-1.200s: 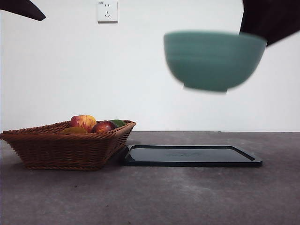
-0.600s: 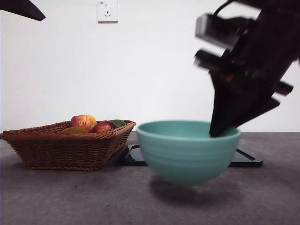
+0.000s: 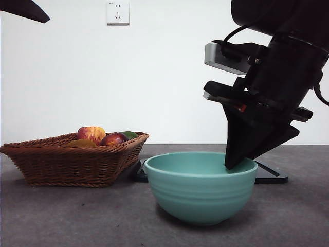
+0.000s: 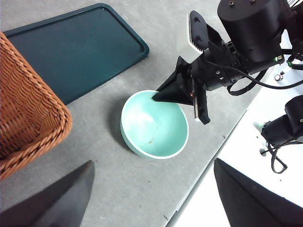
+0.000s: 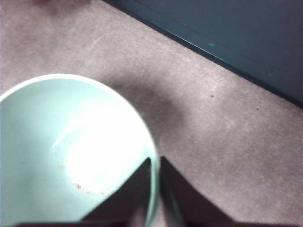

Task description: Pick up the wifruite, put it on the bowl, pick up the plate, put it on desk

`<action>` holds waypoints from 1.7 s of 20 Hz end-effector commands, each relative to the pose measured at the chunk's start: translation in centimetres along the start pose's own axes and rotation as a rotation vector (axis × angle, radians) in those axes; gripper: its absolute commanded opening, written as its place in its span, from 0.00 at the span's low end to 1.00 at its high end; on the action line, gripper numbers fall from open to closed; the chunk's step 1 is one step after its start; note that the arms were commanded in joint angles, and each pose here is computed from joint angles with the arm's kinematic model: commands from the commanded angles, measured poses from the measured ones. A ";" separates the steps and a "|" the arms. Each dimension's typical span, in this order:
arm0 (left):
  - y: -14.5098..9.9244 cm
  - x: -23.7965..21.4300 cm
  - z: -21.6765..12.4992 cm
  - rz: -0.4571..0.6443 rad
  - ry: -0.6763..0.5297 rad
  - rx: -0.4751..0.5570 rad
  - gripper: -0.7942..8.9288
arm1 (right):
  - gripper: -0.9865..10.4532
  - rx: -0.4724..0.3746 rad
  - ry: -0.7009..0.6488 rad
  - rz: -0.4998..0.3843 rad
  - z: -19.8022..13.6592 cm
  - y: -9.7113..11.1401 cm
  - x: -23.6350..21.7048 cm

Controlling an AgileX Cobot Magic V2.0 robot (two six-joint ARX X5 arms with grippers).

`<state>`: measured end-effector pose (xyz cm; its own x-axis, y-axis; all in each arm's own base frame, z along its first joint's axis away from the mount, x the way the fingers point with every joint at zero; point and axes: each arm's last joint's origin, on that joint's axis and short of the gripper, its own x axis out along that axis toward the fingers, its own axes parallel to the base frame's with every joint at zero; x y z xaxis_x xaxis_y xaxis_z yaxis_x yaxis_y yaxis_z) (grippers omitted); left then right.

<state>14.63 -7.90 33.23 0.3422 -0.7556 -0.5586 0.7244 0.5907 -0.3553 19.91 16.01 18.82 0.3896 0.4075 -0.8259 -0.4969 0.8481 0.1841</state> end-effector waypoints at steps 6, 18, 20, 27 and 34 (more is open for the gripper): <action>-0.1 -0.1 0.4 -0.005 -0.013 0.020 0.50 | 0.28 0.025 -0.022 0.005 0.4 0.3 -0.2; -0.1 -0.1 0.4 -0.005 -0.014 0.021 0.50 | 0.29 -0.005 -0.231 0.128 0.6 1.4 -10.8; -0.1 -0.1 0.4 -0.005 -0.014 0.020 0.50 | 0.29 -0.014 -0.224 0.183 -0.2 1.5 -12.1; -0.1 -0.1 0.4 -0.005 -0.013 0.020 0.50 | 0.28 -0.041 -0.191 0.362 -2.4 1.7 -15.0; -0.1 -0.1 0.4 -0.005 -0.014 0.021 0.50 | 0.28 -0.044 -0.196 0.372 -2.6 1.7 -15.3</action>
<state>14.63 -7.90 33.23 0.3422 -0.7556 -0.5586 0.7244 0.5907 -0.3553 11.05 10.13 29.89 0.3157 0.7335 -0.6020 -0.6551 0.6274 0.4210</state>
